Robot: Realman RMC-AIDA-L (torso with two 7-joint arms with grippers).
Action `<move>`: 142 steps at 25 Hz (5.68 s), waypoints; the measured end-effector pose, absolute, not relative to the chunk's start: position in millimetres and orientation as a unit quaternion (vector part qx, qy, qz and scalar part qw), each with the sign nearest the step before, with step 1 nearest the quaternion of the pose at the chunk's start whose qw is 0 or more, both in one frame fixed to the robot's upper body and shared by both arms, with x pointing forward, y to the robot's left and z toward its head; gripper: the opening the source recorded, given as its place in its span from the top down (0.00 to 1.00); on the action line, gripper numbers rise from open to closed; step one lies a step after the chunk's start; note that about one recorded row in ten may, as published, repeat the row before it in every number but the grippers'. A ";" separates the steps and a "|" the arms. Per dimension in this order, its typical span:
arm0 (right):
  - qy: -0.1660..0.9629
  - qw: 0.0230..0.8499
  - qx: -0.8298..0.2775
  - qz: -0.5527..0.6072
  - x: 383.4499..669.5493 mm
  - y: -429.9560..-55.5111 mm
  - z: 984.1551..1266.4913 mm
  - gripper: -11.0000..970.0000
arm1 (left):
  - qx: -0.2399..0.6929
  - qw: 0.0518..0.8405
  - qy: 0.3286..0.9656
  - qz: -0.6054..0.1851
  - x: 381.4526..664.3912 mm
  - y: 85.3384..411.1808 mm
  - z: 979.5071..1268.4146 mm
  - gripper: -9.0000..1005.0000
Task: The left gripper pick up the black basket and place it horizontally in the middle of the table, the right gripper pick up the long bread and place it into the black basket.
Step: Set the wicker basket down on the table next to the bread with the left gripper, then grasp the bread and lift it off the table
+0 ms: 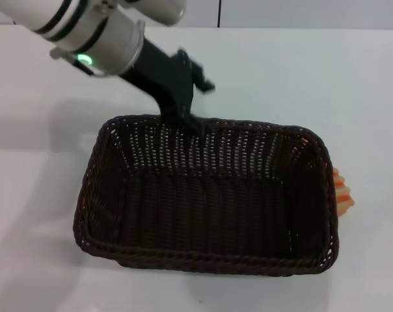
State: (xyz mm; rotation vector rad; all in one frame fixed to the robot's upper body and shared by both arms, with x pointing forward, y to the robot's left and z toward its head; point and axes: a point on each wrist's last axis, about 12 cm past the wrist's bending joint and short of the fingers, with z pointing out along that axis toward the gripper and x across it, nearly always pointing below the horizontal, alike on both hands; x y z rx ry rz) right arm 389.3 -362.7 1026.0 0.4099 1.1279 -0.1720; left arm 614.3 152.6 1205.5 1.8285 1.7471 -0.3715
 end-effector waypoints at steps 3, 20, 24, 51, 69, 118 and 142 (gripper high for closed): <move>0.531 0.821 0.190 -0.082 388.6 -362.1 1025.7 0.15 | 0.669 0.338 0.654 -0.099 620.5 158.1 1213.5 0.34; 0.512 0.851 0.108 -0.041 386.6 -343.6 1035.4 0.15 | 0.097 0.811 0.543 0.196 593.0 258.8 1227.4 0.24; 0.497 0.864 0.069 -0.041 393.2 -333.3 1041.3 0.14 | 0.042 0.823 0.539 0.172 582.5 281.4 1190.6 0.24; 0.543 0.816 0.008 0.201 460.9 -318.1 1055.1 0.15 | 0.055 0.772 0.624 0.111 527.4 330.2 1049.4 0.24; 0.726 0.663 -0.063 0.170 550.4 -269.1 1116.6 0.15 | 0.057 0.736 0.666 0.106 536.5 328.8 1039.0 0.24; 0.943 0.253 -0.124 0.175 554.9 -264.2 1134.2 0.15 | 0.046 0.710 0.693 0.116 544.7 335.1 1033.5 0.24; 0.943 0.237 -0.166 0.163 575.5 -232.3 1111.0 0.16 | 0.054 0.711 0.692 0.112 546.0 331.8 1033.8 0.24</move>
